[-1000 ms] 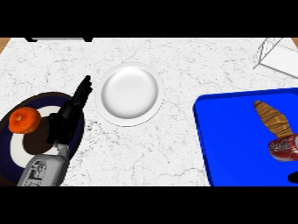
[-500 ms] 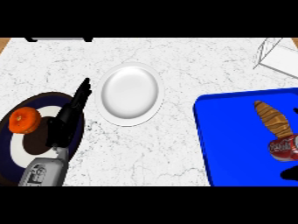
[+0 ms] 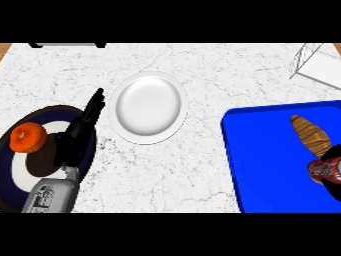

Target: Pick the can from the tray and place it in the tiered shelf

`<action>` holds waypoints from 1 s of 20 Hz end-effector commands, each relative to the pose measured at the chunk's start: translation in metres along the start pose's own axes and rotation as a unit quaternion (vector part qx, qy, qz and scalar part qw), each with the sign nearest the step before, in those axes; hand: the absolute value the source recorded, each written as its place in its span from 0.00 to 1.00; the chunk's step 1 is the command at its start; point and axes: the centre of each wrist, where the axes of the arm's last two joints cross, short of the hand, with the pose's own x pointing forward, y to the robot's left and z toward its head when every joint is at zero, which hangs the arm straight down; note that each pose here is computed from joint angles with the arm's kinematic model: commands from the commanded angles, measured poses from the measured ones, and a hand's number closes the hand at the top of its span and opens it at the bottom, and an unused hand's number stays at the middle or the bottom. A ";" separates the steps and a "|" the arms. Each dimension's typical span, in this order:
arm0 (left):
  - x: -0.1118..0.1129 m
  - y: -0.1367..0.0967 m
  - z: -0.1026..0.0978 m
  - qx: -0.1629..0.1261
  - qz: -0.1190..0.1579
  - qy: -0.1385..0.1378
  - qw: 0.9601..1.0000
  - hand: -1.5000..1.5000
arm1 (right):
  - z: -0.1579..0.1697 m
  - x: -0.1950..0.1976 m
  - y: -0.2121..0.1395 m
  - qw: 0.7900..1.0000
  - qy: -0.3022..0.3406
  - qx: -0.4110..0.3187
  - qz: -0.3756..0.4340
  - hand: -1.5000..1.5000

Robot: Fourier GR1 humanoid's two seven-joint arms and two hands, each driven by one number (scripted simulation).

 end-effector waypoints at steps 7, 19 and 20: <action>0.012 0.003 -0.001 0.003 -0.006 0.001 1.000 0.50 | 0.006 0.004 0.017 0.998 -0.032 -0.047 -0.003 1.00; 0.008 -0.013 -0.003 -0.028 -0.001 -0.011 1.000 0.50 | -0.047 0.225 0.008 0.960 0.030 -0.198 -0.197 1.00; -0.004 -0.003 -0.003 -0.016 -0.004 -0.004 1.000 0.50 | -0.046 0.224 0.003 0.951 0.015 -0.211 -0.224 1.00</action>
